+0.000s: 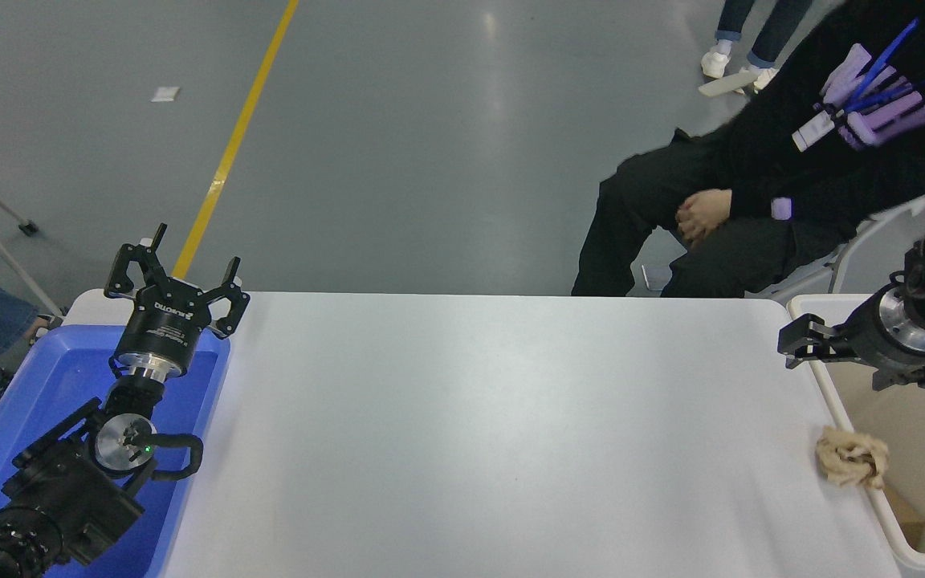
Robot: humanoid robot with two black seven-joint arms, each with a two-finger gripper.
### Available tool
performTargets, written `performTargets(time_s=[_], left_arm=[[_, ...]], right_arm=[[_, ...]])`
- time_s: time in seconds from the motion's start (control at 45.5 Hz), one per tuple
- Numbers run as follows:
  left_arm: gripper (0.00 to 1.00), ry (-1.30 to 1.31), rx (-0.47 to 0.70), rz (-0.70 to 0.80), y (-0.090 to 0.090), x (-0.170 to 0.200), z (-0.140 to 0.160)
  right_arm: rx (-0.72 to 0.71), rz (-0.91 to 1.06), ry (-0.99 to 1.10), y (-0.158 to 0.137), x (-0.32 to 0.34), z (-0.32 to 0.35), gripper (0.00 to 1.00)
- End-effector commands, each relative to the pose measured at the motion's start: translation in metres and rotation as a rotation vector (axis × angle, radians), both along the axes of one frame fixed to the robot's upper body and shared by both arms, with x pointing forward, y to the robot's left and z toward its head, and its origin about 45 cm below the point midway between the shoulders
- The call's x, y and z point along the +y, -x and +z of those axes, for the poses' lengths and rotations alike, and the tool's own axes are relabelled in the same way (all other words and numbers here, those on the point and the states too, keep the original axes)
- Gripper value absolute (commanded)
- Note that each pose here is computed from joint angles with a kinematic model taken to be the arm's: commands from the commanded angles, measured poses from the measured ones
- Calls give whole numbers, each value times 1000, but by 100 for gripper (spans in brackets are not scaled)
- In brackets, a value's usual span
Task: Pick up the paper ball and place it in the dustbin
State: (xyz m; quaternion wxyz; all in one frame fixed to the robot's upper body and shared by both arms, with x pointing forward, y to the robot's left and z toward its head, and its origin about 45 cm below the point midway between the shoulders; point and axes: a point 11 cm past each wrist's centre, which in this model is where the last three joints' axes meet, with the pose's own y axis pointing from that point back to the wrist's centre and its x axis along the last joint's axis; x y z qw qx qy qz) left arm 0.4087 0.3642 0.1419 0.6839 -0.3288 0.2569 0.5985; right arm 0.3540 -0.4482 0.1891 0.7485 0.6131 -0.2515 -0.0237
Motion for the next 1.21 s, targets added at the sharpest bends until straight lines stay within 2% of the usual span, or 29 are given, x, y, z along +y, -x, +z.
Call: performTargets(time_s=[0.0, 0.33, 0.527, 1.187], left_arm=[[98, 1, -1, 1, 0, 0, 0], [98, 2, 0, 0, 0, -1, 0], [98, 1, -1, 1, 0, 0, 0], [98, 1, -1, 1, 0, 0, 0]], right_arm=[[-33, -124, 52, 34, -57, -52, 100], [-18, -173, 79, 53, -66, -97, 100], [-65, -289, -16, 52, -56, -101, 100], [-67, -313, -94, 52, -34, -117, 100]])
